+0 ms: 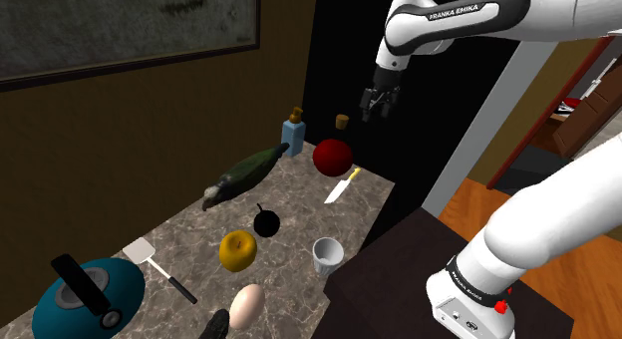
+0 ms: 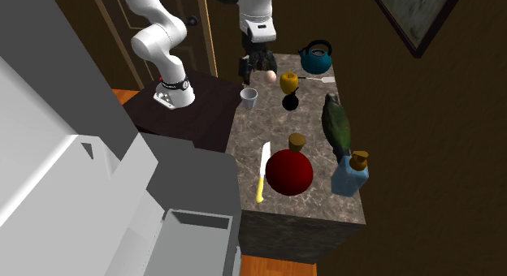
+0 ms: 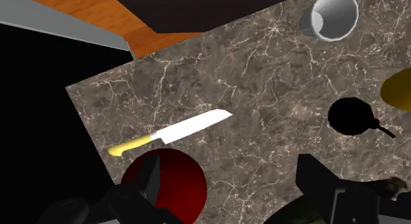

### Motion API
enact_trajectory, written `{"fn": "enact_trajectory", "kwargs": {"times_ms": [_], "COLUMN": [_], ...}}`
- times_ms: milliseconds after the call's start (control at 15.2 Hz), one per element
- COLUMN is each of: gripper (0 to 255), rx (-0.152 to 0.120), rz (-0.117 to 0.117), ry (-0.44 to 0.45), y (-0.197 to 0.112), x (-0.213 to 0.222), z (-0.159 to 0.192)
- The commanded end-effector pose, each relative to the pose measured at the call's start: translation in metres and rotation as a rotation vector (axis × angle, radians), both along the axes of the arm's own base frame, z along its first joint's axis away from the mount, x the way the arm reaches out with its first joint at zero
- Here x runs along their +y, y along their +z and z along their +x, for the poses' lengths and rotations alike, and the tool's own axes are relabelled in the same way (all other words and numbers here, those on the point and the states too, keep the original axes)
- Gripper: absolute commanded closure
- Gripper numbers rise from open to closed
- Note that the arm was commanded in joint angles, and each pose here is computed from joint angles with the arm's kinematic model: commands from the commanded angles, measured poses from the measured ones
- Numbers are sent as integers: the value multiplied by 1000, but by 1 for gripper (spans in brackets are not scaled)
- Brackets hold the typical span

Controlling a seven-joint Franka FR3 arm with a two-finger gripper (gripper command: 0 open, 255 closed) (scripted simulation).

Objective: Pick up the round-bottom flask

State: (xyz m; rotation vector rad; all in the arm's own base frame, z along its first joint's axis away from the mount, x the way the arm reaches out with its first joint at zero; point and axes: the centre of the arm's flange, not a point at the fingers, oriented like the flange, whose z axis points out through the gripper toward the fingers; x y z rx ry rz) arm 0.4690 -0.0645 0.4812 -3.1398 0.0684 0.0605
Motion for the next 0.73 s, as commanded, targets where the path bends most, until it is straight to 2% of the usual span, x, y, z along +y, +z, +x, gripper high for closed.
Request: {"fn": "enact_trajectory", "kwargs": {"times_ms": [0, 660], "gripper": [0, 0], "rx": [-4, -24], "rz": [-4, -21], "ry": [-10, -60], "y": [-13, -60], "x": [-9, -56], "z": [20, 130]}}
